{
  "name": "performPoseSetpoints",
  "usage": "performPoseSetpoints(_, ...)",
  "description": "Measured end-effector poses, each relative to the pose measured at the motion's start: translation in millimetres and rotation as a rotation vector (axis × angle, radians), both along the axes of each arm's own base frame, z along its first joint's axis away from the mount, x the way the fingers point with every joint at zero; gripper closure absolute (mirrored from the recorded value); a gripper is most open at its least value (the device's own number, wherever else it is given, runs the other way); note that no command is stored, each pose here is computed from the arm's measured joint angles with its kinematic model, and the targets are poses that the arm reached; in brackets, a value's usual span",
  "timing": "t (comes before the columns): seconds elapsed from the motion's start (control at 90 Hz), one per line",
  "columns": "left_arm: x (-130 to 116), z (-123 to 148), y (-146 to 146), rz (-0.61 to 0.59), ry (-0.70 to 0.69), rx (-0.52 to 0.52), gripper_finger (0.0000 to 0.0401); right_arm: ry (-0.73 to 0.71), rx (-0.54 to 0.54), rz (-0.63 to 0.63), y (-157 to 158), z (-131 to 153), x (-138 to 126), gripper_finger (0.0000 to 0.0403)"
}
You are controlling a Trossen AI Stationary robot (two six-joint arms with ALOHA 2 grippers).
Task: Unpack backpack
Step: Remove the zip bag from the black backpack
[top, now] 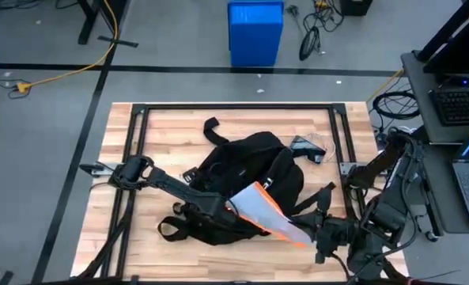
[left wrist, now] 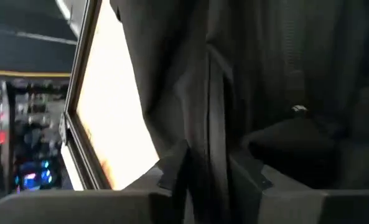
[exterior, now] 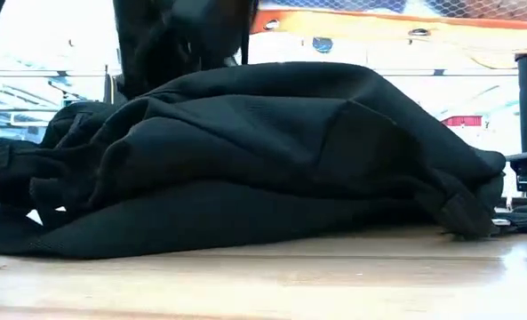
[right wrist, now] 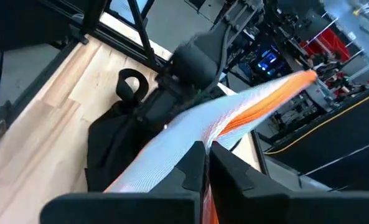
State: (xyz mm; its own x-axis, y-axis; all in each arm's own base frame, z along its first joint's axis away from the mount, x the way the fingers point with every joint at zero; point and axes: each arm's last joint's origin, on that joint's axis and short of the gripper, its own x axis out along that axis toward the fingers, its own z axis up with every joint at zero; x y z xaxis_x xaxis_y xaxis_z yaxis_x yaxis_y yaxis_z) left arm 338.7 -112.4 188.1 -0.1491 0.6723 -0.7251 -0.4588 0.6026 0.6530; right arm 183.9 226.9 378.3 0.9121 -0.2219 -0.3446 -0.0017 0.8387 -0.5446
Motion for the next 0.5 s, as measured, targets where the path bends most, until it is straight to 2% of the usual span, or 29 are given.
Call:
performPoseSetpoints(0.211, -2.2, 35.7, -15.0, -0.056, -0.145, -0.027, 0.0267, -0.023, -0.016, -0.018, -3.0, 3.5, -1.5, 0.0403)
performPoseSetpoints(0.5, -9.9, 69.6, -62.8, -0.196, -0.284, -0.148, 0.0260, -0.047, -0.041, -0.035, -3.2, 5.2, -1.5, 0.0403)
